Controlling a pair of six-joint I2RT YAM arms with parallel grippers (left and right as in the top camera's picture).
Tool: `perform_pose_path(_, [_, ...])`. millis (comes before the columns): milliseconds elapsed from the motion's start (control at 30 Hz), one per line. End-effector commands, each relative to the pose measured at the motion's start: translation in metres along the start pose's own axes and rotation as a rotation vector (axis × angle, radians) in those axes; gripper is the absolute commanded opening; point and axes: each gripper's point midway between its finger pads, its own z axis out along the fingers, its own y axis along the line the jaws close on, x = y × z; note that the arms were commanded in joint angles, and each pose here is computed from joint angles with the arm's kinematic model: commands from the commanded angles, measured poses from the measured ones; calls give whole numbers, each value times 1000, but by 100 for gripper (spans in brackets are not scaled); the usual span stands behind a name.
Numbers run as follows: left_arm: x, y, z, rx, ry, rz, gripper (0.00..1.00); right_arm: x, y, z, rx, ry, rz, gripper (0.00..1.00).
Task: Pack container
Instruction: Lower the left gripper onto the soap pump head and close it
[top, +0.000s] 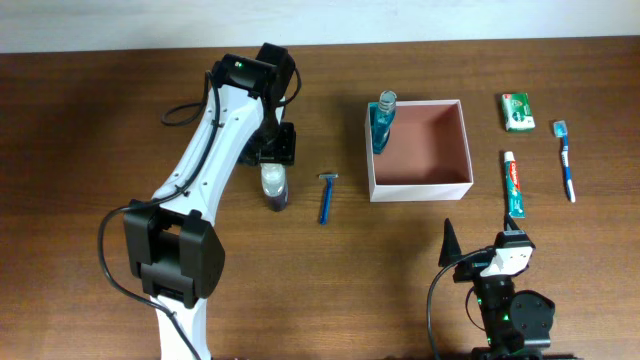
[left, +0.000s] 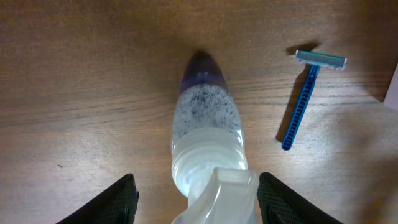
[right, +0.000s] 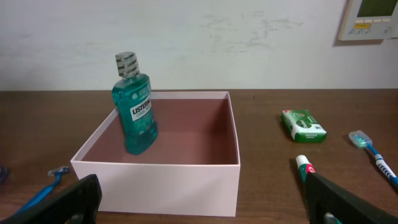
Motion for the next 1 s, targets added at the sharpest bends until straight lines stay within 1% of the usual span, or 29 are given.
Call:
perform_pose_path(0, [-1, 3, 5, -12, 6, -6, 63, 2, 0, 0, 2, 4, 4, 99])
perform_pose_path(133, [0, 3, 5, -13, 13, -6, 56, 2, 0, 0, 2, 4, 4, 99])
perform_pose_path(233, [2, 4, 5, -15, 19, -6, 55, 2, 0, 0, 2, 4, 4, 99])
perform_pose_path(267, [2, 4, 5, -15, 19, -6, 50, 2, 0, 0, 2, 4, 4, 99])
perform_pose_path(300, [2, 4, 5, -15, 19, -6, 48, 2, 0, 0, 2, 4, 4, 99])
perform_pose_path(500, [2, 4, 5, -15, 18, -5, 41, 2, 0, 0, 2, 4, 4, 99])
perform_pose_path(800, [0, 3, 5, -13, 12, -5, 39, 2, 0, 0, 2, 4, 4, 99])
perform_pose_path(900, [0, 3, 5, -13, 13, -6, 35, 2, 0, 0, 2, 4, 4, 99])
perform_pose_path(967, [1, 3, 5, -13, 13, -6, 35, 2, 0, 0, 2, 4, 4, 99])
